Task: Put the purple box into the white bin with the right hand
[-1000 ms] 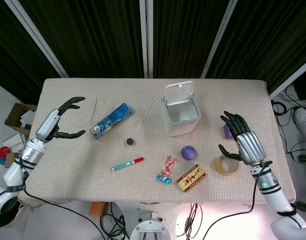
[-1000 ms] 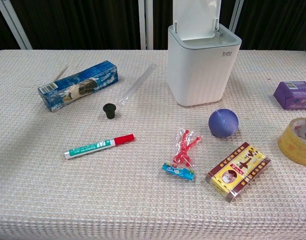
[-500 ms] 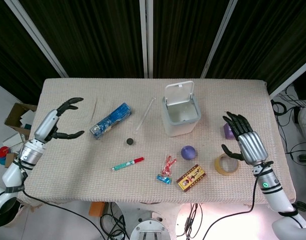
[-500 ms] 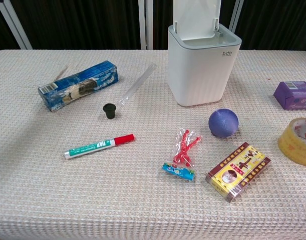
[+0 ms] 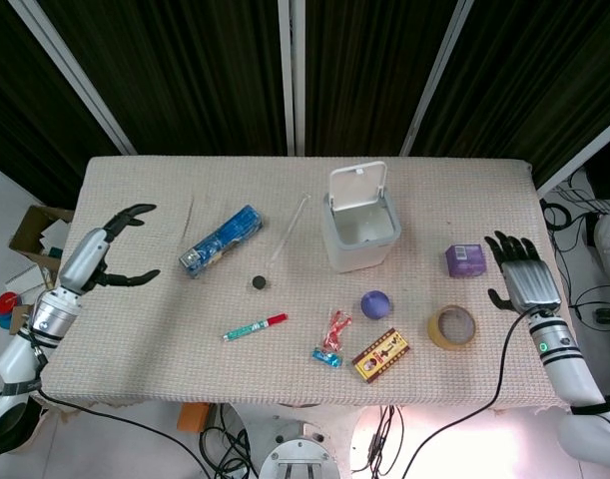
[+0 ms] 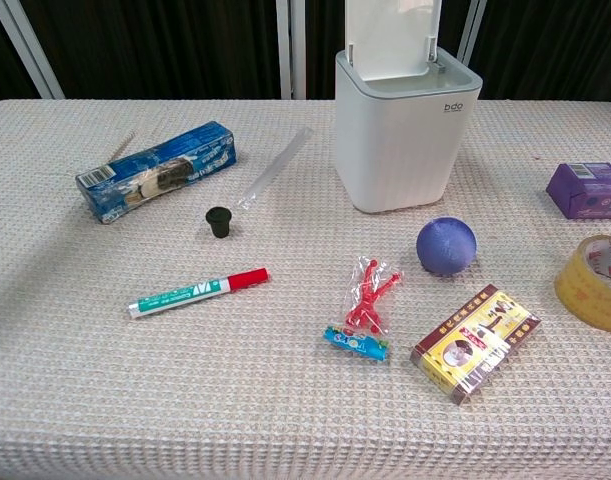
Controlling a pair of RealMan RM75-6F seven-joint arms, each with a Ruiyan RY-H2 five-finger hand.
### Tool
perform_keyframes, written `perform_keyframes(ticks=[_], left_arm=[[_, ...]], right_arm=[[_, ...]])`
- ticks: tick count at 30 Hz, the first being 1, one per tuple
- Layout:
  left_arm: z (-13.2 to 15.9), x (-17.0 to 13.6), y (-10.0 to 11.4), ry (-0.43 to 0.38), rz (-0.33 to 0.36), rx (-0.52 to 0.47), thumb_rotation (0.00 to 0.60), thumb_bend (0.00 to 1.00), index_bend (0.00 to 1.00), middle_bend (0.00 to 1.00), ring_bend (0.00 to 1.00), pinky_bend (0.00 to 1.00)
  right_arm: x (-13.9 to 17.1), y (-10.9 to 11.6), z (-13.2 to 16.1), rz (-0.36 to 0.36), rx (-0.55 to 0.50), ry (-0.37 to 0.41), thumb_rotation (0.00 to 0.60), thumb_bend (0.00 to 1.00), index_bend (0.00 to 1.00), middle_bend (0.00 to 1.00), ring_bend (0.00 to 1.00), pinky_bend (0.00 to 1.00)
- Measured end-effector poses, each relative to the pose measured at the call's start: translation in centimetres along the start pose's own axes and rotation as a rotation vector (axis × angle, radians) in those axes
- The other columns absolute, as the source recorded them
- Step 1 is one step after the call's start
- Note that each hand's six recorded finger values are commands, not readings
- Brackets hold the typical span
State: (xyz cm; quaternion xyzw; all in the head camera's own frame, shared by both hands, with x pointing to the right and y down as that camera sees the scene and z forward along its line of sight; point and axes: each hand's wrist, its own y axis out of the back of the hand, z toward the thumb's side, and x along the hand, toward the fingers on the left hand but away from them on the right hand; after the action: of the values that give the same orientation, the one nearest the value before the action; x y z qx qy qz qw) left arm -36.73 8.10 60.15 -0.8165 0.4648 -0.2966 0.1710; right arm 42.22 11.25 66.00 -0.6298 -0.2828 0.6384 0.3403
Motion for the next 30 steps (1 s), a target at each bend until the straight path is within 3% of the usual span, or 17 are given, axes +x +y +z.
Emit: perform_keyframes(ticks=[6,13,17,22,24,30], left_arm=[[-0.6,-0.4,0.2,0.012,0.007,0.053,0.470,0.17,0.12,0.12,0.12,0.23],[-2.0,-1.3,1.0,0.020,0.048,0.260,0.467,0.18,0.12,0.13,0.12,0.23],[-3.2,-1.9,1.4,0.052,0.055,0.286,0.469,0.18,0.12,0.13,0.12,0.23],[-3.7,-2.2,1.8,0.064,0.063,0.280,0.467,0.18,0.12,0.13,0.12,0.23],[-3.7,-2.2,1.8,0.066,0.061,0.280,0.469,0.18,0.12,0.13,0.12,0.23],[-4.0,-2.2,1.5,0.073,0.049,0.286,0.469,0.18,0.12,0.13,0.12,0.23]], right_arm=[[-3.1,-1.4,-0.5,0.063,0.056,-0.018,0.600,0.27,0.00,0.00,0.00,0.00],[-6.3,-3.3,0.2,0.152,0.061,-0.034,0.600,0.29,0.00,0.00,0.00,0.00],[-7.5,-4.0,1.0,0.195,0.058,-0.029,0.600,0.29,0.00,0.00,0.00,0.00],[-8.2,-4.7,1.9,0.212,0.072,-0.016,0.600,0.31,0.02,0.15,0.00,0.01],[-8.2,-4.8,2.2,0.215,0.071,-0.010,0.600,0.32,0.10,0.23,0.02,0.03],[-8.3,-4.6,2.6,0.183,0.088,0.005,0.600,0.36,0.56,0.58,0.25,0.06]])
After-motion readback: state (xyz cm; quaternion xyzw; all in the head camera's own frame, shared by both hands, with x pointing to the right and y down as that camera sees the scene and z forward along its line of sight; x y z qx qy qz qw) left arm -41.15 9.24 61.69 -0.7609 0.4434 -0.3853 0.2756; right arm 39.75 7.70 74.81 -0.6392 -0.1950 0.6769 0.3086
